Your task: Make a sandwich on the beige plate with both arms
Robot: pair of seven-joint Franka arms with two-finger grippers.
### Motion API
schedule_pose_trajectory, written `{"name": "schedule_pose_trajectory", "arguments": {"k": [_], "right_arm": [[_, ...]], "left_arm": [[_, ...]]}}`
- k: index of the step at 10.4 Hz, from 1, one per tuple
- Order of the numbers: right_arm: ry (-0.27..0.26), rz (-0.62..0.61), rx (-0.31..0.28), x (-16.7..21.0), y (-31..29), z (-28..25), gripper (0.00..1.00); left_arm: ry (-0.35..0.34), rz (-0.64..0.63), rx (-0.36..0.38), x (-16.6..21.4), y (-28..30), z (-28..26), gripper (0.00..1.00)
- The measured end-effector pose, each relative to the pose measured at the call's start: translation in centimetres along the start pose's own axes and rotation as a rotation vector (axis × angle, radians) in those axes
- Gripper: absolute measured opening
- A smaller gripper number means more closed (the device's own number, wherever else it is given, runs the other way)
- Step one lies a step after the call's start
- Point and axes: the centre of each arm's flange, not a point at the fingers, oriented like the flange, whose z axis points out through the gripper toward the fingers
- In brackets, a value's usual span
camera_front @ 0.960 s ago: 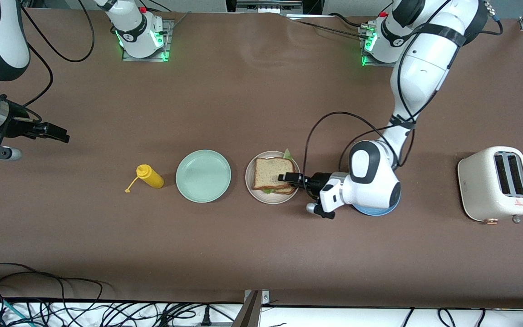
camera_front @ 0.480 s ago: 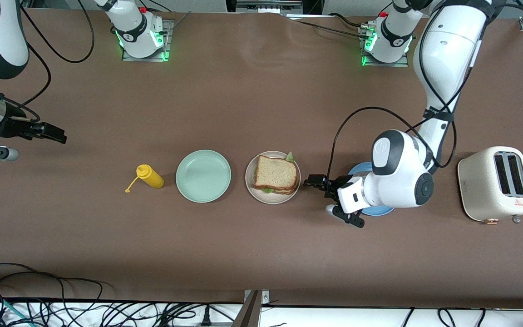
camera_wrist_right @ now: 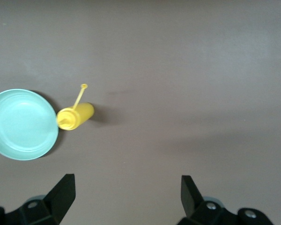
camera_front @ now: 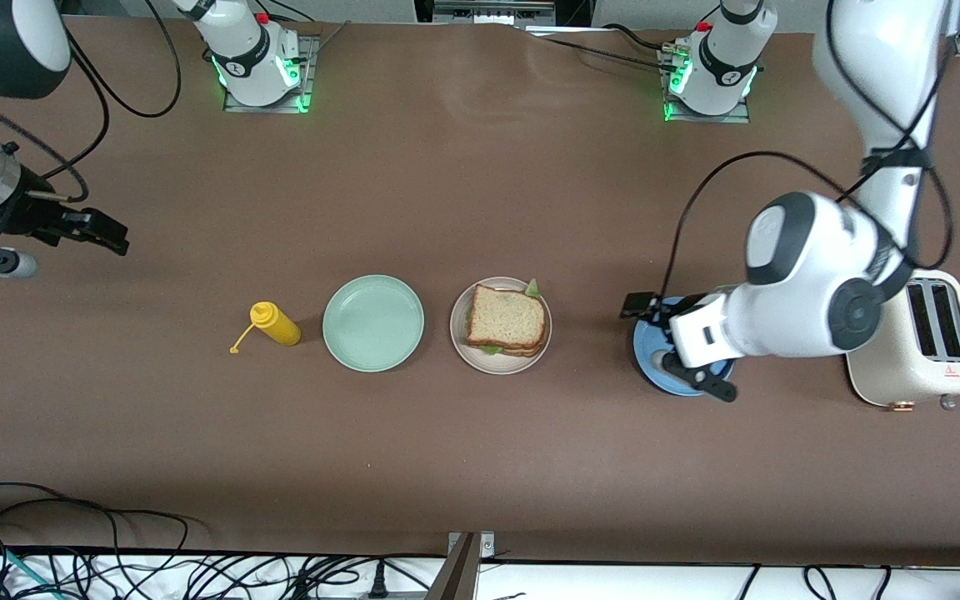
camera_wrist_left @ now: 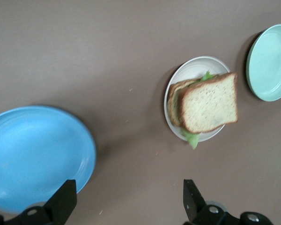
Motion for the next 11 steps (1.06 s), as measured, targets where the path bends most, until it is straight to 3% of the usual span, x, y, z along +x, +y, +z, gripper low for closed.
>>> {"name": "schedule_pose_trajectory", "arguments": {"k": [2,5,8,11], "right_arm": [[-0.008,0.007,0.053,-0.6,-0.8,-1.4,1.00],[0.013,0.014,0.075,-0.8,-0.6,-3.5,1.00],[0.010,0.012,0.077,-0.8,-0.7,-3.6,1.00],[0.003,0.011,0.076,-0.9,-0.7,-3.5,1.00]], "left_arm": [[-0.046,0.013,0.133,-2.8,-0.1,-4.4,1.00],[0.019,-0.010,0.286,-7.6,1.0,-12.7,1.00],[0.077,-0.154,0.318,-15.2,-1.0,-18.3,1.00],[0.128,-0.225,0.325,-18.7,-1.0,-20.7,1.00]]}}
